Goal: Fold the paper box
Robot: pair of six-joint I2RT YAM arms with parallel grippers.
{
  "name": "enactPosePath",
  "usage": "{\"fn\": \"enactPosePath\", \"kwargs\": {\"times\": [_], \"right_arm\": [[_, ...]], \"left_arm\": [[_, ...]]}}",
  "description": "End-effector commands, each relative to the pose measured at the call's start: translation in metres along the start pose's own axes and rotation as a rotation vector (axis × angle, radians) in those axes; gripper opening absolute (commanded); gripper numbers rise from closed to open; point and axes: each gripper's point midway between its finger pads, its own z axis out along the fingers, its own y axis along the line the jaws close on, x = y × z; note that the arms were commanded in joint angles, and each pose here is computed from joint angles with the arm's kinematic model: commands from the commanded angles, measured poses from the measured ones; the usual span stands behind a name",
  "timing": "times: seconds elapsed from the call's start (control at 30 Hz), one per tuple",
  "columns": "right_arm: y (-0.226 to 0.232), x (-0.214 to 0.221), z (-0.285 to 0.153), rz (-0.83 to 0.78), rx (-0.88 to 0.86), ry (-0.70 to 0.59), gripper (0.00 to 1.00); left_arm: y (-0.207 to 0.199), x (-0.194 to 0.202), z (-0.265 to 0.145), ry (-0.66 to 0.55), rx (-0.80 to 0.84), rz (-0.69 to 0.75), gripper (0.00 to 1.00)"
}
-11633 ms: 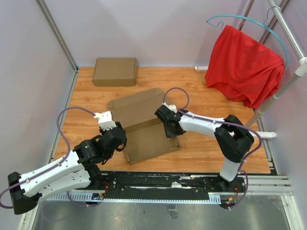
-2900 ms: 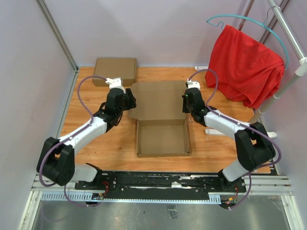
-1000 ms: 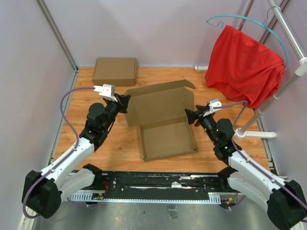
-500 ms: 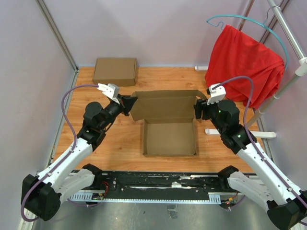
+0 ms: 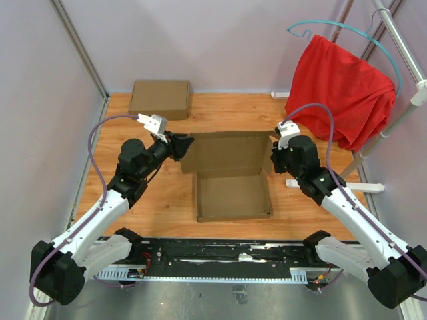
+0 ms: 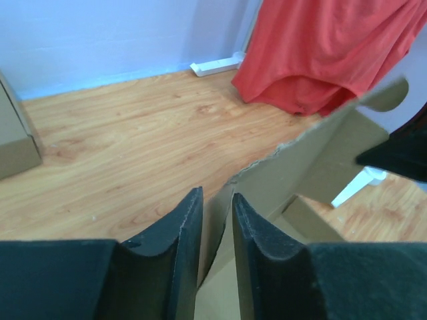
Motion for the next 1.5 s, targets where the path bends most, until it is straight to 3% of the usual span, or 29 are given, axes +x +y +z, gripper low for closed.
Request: {"fn": "enactPosePath", "kwargs": {"times": [0.0,0.1,0.2,0.53,0.7,1.03,1.47], "right_arm": [[0.008,-0.022,-0.002,0.072,-0.02,-0.08,0.05],[0.005,-0.031,0.0,0.083,-0.002,-0.165,0.01],[0.001,-0.039,0.001,0.089,0.016,-0.23,0.01],[-0.002,-0.039,0.008,0.095,0.046,-0.179,0.01],[0.001,-0.038,0.008,0.107,0.028,-0.174,0.01],[0.014,-0.027,0.001,0.156,-0.036,-0.157,0.01],[0.034,0.008,0.002,0.158,-0.057,-0.109,0.01]], "left_arm": [[-0.005,-0.016,0.004,-0.025,-0.01,-0.086,0.38],[0.0,-0.007,0.002,0.006,-0.046,-0.119,0.46],[0.004,0.002,-0.002,0.013,-0.058,-0.121,0.47],[0.032,0.034,-0.014,0.103,-0.222,-0.148,0.49],[0.029,0.044,-0.014,0.124,-0.205,-0.169,0.49],[0.009,0.057,-0.007,0.193,-0.125,-0.312,0.43],[-0.01,0.059,-0.014,0.165,-0.102,-0.406,0.38]]}}
